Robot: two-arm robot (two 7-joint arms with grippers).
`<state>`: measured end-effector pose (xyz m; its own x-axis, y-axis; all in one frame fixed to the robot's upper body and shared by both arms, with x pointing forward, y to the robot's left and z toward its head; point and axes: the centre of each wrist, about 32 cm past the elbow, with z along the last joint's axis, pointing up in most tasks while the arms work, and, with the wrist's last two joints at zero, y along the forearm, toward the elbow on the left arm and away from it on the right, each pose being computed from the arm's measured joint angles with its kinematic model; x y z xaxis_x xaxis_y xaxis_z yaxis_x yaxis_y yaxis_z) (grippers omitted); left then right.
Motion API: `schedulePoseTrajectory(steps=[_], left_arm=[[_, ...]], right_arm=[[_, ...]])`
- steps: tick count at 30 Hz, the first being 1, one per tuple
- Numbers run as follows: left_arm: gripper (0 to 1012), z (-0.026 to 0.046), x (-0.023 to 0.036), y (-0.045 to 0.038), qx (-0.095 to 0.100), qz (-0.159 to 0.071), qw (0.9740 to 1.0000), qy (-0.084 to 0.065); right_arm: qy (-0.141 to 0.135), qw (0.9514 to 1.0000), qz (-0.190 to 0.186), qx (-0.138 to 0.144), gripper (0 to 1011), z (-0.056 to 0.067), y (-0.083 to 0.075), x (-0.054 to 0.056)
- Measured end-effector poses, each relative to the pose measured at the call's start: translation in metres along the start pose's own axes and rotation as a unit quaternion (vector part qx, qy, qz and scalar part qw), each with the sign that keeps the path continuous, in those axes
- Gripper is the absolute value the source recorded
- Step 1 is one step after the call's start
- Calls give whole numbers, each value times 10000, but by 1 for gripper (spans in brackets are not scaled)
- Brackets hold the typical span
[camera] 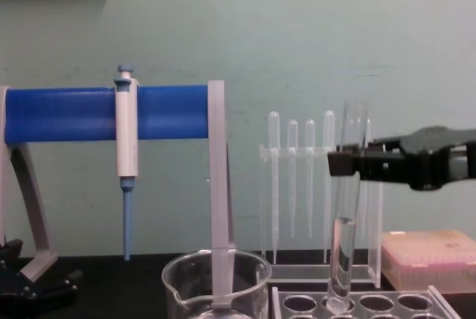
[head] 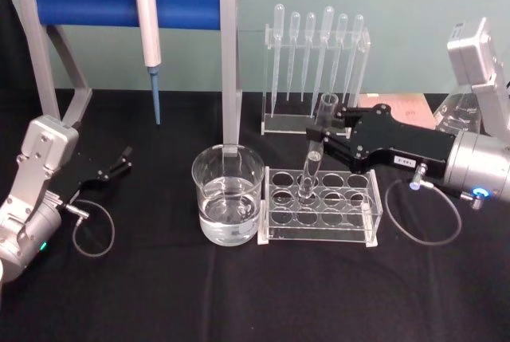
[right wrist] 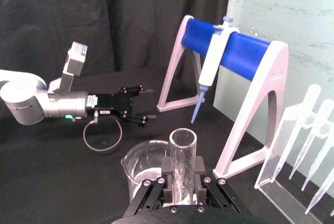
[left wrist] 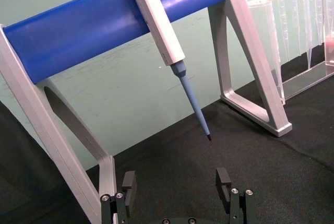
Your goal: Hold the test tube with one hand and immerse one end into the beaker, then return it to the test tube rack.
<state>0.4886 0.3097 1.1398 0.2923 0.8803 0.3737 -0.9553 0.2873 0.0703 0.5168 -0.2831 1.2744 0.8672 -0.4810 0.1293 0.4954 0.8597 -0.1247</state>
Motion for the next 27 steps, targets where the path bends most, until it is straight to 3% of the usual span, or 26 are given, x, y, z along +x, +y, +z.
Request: schedulePoseTrajectory(steps=[9, 16, 27], left_arm=[[1000, 0, 0, 0, 0, 0, 10000, 0], [1000, 0, 0, 0, 0, 0, 10000, 0], [1000, 0, 0, 0, 0, 0, 10000, 0]], right_arm=[[-107, 9999, -52, -113, 236, 292, -15, 1], [-57, 9998, -70, -170, 236, 449, -28, 26], [30, 9998, -89, -161, 236, 483, -34, 23]])
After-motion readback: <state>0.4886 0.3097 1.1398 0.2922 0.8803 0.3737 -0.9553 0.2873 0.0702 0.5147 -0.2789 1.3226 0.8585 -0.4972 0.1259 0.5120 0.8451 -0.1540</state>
